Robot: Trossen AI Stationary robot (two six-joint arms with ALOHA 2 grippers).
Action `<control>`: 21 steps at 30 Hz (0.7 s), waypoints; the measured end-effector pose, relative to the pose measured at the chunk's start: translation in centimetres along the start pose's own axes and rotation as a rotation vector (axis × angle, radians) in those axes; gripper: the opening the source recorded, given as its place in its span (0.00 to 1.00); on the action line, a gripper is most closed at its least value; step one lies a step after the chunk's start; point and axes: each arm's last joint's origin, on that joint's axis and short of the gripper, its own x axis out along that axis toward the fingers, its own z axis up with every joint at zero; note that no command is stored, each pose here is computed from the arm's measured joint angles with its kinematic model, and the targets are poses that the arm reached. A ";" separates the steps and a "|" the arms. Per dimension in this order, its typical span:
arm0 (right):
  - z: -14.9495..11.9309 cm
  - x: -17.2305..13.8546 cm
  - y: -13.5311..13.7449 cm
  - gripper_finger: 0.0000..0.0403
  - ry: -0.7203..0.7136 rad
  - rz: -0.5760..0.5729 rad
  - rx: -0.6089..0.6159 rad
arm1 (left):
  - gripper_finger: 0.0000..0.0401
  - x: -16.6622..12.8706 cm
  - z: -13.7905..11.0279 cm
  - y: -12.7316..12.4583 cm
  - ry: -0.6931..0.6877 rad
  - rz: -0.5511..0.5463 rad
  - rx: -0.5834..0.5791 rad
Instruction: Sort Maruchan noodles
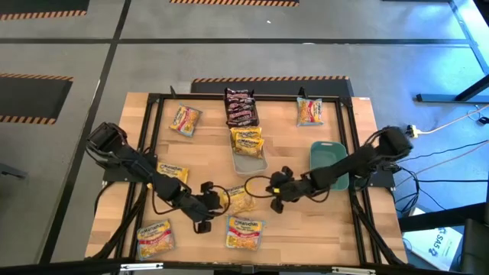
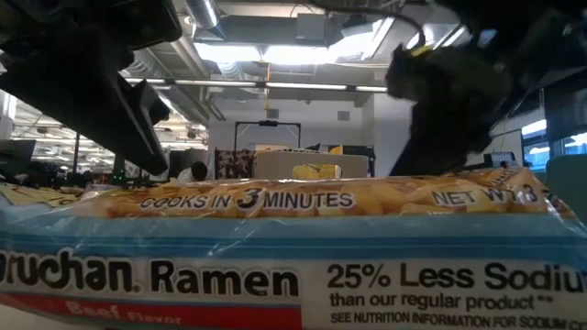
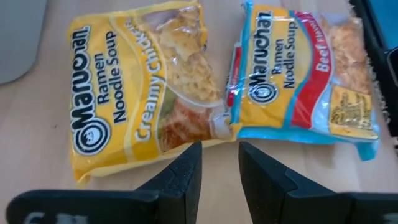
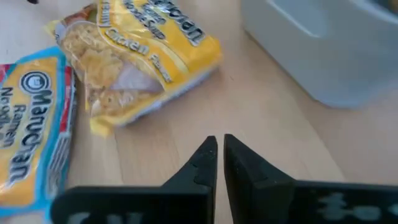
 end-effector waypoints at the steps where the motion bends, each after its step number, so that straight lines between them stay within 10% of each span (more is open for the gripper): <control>1: 0.1 -0.7 0.1 0.04 0.012 -0.004 0.003 | 0.25 -0.1 0.0 -0.1 0.000 -0.001 0.003; 9: 1.0 -2.9 0.3 0.10 0.044 0.060 0.137 | 0.25 -0.2 0.1 0.0 -0.049 0.060 0.010; 21: 2.0 -0.2 0.5 0.79 -0.026 0.205 0.229 | 0.25 -0.4 0.1 -0.3 -0.124 0.148 0.088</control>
